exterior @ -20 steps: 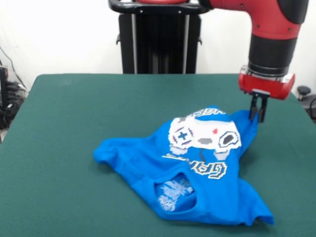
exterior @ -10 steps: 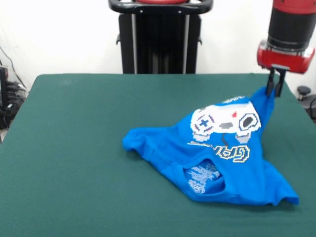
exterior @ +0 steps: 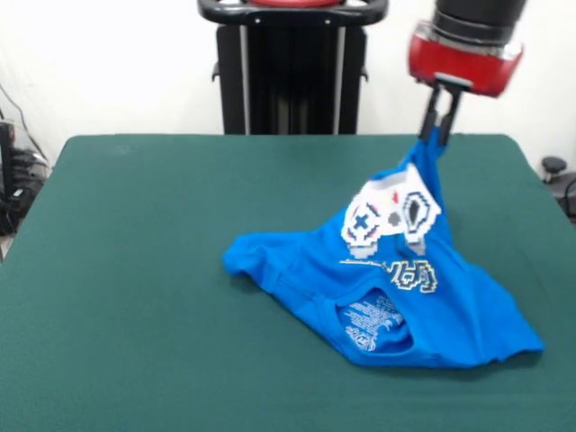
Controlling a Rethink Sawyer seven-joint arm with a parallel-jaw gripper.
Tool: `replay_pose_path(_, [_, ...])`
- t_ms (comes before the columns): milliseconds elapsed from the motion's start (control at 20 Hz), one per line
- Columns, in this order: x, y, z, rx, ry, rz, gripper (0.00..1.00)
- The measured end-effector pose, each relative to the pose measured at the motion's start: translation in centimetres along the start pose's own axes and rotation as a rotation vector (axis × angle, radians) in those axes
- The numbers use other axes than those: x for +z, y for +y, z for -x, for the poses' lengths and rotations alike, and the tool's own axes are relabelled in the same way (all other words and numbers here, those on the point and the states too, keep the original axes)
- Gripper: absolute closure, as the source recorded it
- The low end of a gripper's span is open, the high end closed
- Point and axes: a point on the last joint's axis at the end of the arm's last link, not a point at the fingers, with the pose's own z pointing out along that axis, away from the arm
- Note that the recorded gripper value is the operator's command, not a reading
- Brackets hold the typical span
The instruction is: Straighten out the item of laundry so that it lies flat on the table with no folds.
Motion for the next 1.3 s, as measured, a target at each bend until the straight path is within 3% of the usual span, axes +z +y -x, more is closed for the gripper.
replay_pose_path(350, [-2.5,-3.5,5.3,0.055,-0.066,0.016,1.0])
replay_pose_path(550, [-3.9,-4.4,6.3,0.08,-0.08,0.033,1.0])
replay_pose_path(950, [-8.3,-3.2,5.0,0.098,-0.055,0.098,1.0])
replay_pose_path(1300, [-10.2,-1.4,2.5,0.132,-0.006,0.174,1.0])
